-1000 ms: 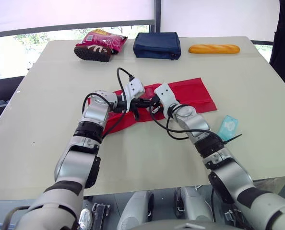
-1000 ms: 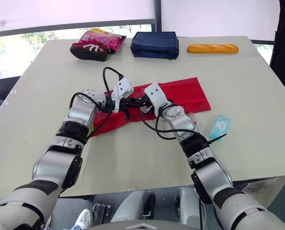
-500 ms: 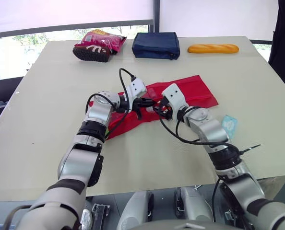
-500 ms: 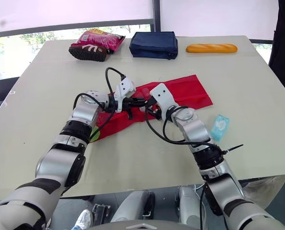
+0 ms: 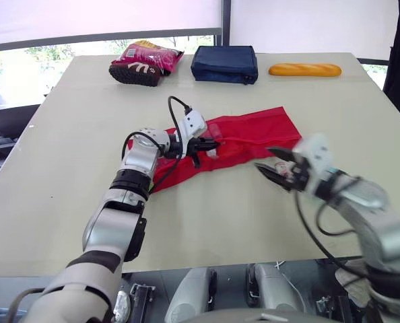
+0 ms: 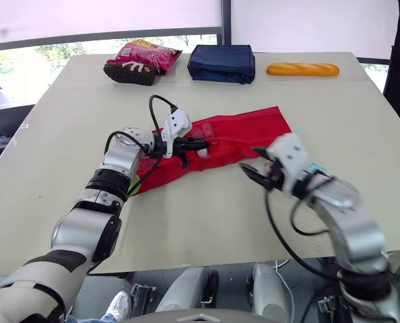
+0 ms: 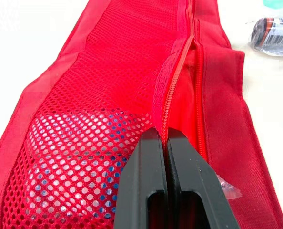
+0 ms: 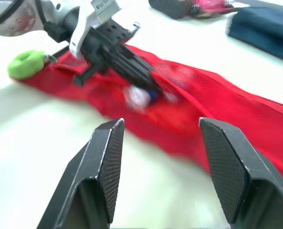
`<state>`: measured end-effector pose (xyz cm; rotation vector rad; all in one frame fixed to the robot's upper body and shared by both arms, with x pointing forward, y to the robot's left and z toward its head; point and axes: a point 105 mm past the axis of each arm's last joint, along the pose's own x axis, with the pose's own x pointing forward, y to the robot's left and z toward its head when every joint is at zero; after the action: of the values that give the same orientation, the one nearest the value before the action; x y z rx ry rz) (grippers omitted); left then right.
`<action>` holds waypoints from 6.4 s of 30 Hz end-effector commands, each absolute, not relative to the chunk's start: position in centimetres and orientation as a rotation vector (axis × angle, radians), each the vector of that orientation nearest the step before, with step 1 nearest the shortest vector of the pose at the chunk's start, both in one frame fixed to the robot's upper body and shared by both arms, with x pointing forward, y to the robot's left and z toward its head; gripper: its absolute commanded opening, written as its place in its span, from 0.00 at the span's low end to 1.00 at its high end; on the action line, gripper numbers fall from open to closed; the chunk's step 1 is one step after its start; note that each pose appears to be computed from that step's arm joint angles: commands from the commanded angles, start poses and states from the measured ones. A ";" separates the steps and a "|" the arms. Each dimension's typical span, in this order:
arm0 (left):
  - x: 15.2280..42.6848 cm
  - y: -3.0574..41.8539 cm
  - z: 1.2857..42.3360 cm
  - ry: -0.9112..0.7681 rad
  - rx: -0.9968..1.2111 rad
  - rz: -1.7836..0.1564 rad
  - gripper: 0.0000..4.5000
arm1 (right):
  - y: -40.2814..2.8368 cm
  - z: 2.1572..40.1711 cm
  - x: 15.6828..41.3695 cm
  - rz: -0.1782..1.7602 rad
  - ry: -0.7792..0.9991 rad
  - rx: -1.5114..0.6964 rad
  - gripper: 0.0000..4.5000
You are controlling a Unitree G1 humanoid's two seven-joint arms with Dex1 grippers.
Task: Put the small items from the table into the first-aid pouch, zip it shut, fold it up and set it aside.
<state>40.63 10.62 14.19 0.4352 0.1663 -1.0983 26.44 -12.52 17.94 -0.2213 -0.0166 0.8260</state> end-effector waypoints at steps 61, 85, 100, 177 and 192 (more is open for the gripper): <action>40.4 9.7 15.9 0.102 0.489 -1.141 0.00 | -14.5 11.9 28.7 0.364 0.179 -0.244 0.09; 39.0 7.2 15.6 0.074 0.456 -1.241 0.00 | -6.4 13.0 33.8 0.495 0.228 -0.163 0.09; 36.5 5.0 14.6 0.068 0.462 -1.363 0.00 | -4.3 14.7 38.0 0.333 0.098 -0.078 0.09; 35.5 6.7 14.9 -0.049 0.624 -1.675 0.00 | -0.9 12.3 33.5 0.841 0.077 -0.292 0.01; 36.0 7.1 14.6 -0.045 0.627 -1.641 0.00 | -4.5 14.1 30.4 0.863 0.075 -0.186 0.01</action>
<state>35.80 7.28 13.22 0.5944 0.0093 -1.6321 31.61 -4.84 12.10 -0.2313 0.1300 0.8080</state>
